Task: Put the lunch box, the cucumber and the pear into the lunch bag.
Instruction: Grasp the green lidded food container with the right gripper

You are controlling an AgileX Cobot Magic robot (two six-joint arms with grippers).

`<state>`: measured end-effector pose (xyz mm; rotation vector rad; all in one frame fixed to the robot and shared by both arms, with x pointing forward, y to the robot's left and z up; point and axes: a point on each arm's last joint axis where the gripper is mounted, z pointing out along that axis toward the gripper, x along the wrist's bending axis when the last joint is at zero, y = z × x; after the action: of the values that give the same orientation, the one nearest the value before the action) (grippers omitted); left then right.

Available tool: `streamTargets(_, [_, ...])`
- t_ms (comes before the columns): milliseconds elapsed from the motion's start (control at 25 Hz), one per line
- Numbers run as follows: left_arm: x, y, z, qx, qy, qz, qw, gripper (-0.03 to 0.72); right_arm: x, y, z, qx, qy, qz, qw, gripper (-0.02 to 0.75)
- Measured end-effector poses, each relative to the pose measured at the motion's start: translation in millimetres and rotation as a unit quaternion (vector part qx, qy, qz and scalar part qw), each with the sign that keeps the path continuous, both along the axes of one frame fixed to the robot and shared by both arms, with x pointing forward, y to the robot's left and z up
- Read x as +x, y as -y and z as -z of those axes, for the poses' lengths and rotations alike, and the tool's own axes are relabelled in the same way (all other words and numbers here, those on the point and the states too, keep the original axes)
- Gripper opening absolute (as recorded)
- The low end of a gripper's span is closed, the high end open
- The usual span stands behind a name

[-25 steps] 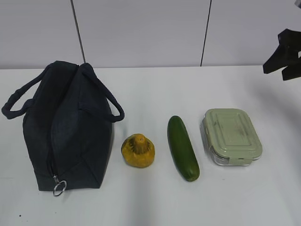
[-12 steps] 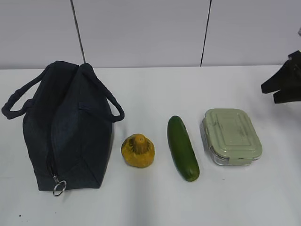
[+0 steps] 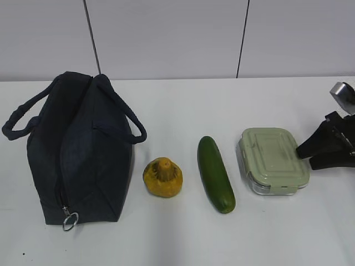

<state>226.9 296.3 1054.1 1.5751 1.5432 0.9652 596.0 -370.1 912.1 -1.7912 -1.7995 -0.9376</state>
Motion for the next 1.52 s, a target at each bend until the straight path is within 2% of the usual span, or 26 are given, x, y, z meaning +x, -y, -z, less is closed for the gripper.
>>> streamTargets(560, [0.0, 0.0, 0.0, 0.000, 0.000, 0.000, 1.000, 0.246, 14.8, -4.4, -5.6, 0.063, 0.066, 0.046, 0.995, 0.449])
streamTargets(1000, [0.0, 0.0, 0.0, 0.000, 0.000, 0.000, 1.000, 0.246, 9.3, -2.9, -0.7, 0.038, 0.040, 0.026, 0.998, 0.449])
streamTargets(1200, [0.0, 0.0, 0.0, 0.000, 0.000, 0.000, 1.000, 0.246, 3.9, -0.8, 3.8, 0.012, 0.019, 0.003, 1.000, 0.453])
streamTargets(1520, [0.0, 0.0, 0.0, 0.000, 0.000, 0.000, 1.000, 0.246, 3.9, -1.6, 3.8, 0.012, 0.015, 0.005, 1.000, 0.579])
